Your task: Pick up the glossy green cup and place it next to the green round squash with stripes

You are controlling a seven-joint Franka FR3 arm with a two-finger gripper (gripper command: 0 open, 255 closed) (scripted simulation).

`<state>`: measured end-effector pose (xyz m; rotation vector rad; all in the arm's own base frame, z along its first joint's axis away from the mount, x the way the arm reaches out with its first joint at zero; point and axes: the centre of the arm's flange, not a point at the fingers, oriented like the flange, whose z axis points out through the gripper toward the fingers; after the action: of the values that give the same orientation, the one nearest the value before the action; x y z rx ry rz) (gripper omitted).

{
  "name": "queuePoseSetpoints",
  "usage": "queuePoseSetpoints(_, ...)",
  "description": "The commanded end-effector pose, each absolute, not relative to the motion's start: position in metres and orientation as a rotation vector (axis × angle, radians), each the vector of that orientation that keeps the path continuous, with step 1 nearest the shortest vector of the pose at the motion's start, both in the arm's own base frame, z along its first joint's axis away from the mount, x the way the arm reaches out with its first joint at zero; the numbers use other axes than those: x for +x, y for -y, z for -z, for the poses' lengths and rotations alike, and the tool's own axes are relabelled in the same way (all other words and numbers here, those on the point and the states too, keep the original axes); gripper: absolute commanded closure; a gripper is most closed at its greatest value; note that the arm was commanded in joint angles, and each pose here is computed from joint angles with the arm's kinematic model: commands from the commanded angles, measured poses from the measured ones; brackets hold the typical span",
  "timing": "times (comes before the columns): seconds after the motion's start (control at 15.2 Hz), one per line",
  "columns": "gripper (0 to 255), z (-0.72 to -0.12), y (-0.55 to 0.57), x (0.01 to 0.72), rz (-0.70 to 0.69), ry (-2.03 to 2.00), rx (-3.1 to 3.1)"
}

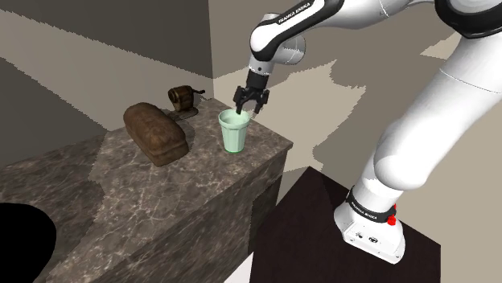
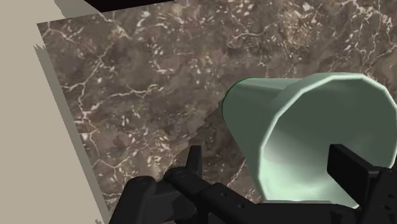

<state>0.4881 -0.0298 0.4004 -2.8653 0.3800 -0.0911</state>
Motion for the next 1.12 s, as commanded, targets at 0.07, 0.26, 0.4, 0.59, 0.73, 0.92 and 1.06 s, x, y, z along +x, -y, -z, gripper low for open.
queuePoseSetpoints(0.07, 0, -0.384, 0.026, 0.491, 0.091, -0.381, -2.864)
queuePoseSetpoints(0.26, 0, -0.371, 0.023, 0.492, 0.091, -0.381, -2.864)
queuePoseSetpoints(0.4, 0, -0.371, 0.023, 0.492, 0.091, -0.381, -2.864)
queuePoseSetpoints(0.59, 0, -0.371, 0.023, 0.492, 0.091, -0.381, -2.864)
queuePoseSetpoints(0.73, 0, -0.371, 0.023, 0.492, 0.091, -0.381, -2.864)
queuePoseSetpoints(0.92, 255, -0.371, 0.023, 0.492, 0.091, -0.381, -2.864)
queuePoseSetpoints(1.06, 255, -0.371, 0.023, 0.492, 0.091, -0.381, -2.864)
